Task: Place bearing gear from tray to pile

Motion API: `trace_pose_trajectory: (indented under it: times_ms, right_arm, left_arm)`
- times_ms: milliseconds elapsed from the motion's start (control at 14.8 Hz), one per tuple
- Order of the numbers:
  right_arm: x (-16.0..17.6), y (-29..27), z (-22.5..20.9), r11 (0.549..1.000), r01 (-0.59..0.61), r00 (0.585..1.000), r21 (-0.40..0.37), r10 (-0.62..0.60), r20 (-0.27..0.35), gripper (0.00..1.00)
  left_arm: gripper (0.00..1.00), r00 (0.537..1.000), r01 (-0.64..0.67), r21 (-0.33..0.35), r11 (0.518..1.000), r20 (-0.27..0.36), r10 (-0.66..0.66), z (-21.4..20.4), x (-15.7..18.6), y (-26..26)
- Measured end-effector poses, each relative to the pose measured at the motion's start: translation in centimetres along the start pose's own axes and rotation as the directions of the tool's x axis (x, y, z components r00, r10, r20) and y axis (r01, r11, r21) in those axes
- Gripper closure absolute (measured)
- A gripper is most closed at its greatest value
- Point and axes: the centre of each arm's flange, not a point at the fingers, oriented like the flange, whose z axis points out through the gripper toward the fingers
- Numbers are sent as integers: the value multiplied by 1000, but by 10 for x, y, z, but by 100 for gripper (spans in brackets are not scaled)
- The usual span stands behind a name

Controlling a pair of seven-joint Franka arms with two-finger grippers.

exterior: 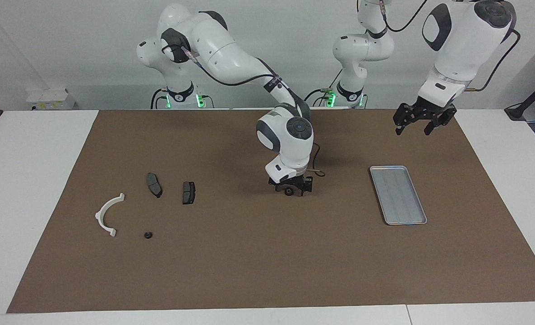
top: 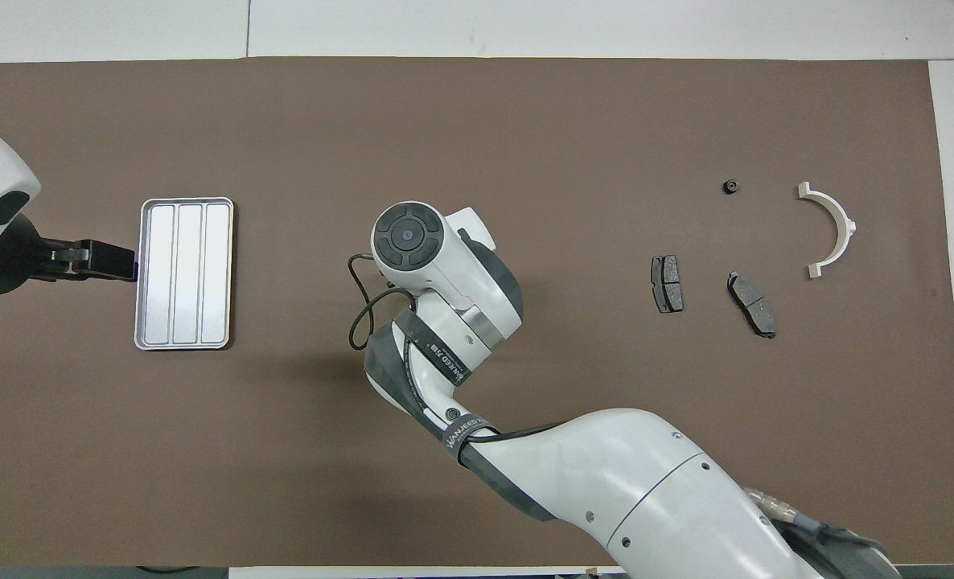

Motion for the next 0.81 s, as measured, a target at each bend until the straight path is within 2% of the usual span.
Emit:
trace_pose_trajectory:
  times_ms: [67,135,202,270,337,539,606,809]
  right_arm:
    - [-1,1,2,1000,2,1000,-3,-2,3,0]
    - [-1,1,3,1000,1,1000,-5,-1,4,7]
    - [0,1,0,1000,1,1000,-1,-1,1,19]
    - [0,1,-1,1000,0,1000,-1,0,1,19]
    - [0,1,-1,1000,0,1000,0,0,1,25]
    - [0,1,-7,1000,0,1000,2,0,-1,60]
    - [0,1,-7,1000,0,1000,2,0,0,65]
    - [0,1,-7,1000,0,1000,0,0,1,65]
  left_arm:
    - [0,1000,1,0,1000,5,-1,0,-1,0]
    - [0,1000,3,0,1000,11,-3,0,-1,-1]
    - [1,1000,7,0,1000,11,-7,0,-2,-4]
    - [0,1000,11,0,1000,9,-11,-2,-2,-6]
    - [0,1000,15,-1,1000,6,-15,-3,-2,-8]
    - [0,1000,26,-1,1000,0,-26,-6,-1,-15]
    - [0,999,33,-2,999,-2,-33,-7,-1,-18]
    - [0,998,58,-1,998,-7,-58,-9,-2,-31]
